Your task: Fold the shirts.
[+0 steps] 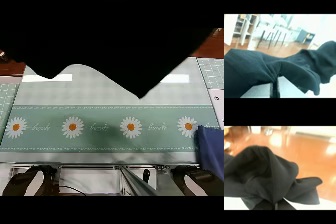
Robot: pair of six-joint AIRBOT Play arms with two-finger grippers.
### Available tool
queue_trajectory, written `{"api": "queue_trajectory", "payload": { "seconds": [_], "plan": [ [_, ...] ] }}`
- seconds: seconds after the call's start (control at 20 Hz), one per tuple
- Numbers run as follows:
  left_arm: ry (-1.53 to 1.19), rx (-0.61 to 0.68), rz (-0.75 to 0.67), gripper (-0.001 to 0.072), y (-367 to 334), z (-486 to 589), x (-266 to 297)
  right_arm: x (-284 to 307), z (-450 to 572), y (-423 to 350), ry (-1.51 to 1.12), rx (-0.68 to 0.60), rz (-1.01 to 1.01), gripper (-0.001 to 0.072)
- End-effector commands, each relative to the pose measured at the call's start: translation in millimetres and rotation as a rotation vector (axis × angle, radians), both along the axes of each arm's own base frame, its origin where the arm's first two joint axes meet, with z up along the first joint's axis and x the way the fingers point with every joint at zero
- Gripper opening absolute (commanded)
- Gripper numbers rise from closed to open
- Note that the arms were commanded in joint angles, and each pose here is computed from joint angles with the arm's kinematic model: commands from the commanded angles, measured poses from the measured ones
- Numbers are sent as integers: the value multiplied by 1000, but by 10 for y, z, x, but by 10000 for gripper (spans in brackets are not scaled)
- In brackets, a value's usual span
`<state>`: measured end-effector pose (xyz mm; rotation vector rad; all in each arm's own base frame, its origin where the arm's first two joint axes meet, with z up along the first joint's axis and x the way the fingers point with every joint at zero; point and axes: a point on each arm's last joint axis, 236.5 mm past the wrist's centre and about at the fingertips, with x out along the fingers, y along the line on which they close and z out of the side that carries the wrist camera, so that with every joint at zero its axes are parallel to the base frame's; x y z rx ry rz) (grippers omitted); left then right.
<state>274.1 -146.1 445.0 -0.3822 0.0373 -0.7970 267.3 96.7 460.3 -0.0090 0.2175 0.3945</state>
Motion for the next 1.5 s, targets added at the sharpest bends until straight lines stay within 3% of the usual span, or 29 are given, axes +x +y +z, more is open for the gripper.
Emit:
{"api": "queue_trajectory", "payload": {
  "seconds": [0.0,0.3,0.55,0.8,0.95,1.25,1.3,1.35,1.4,1.45],
  "plan": [
    [11,184,-9,23,-131,-101,-559,-618,159,-111,-60,-29,-8,26],
    [282,362,-46,23,-100,-889,-841,-722,-370,-108,139,-86,13,26],
    [565,251,-93,23,-93,-1940,-419,-76,-1375,86,390,-25,36,26],
    [816,144,9,23,-69,-3389,235,891,-2584,359,627,90,37,26],
    [970,150,51,23,-29,-4084,510,1391,-3234,438,749,124,9,26],
    [1153,191,53,32,-86,-4908,654,1679,-4343,480,988,132,-31,27],
    [1157,191,50,168,-93,-4913,693,1721,-4403,455,991,139,-43,65],
    [1156,194,26,513,-128,-4860,706,1738,-4423,424,995,146,-51,340],
    [1149,215,-9,504,-143,-4772,704,1719,-4418,374,1006,142,-55,410],
    [1128,250,-35,504,-109,-4639,735,1651,-4392,280,1042,131,-56,410]
  ]
}}
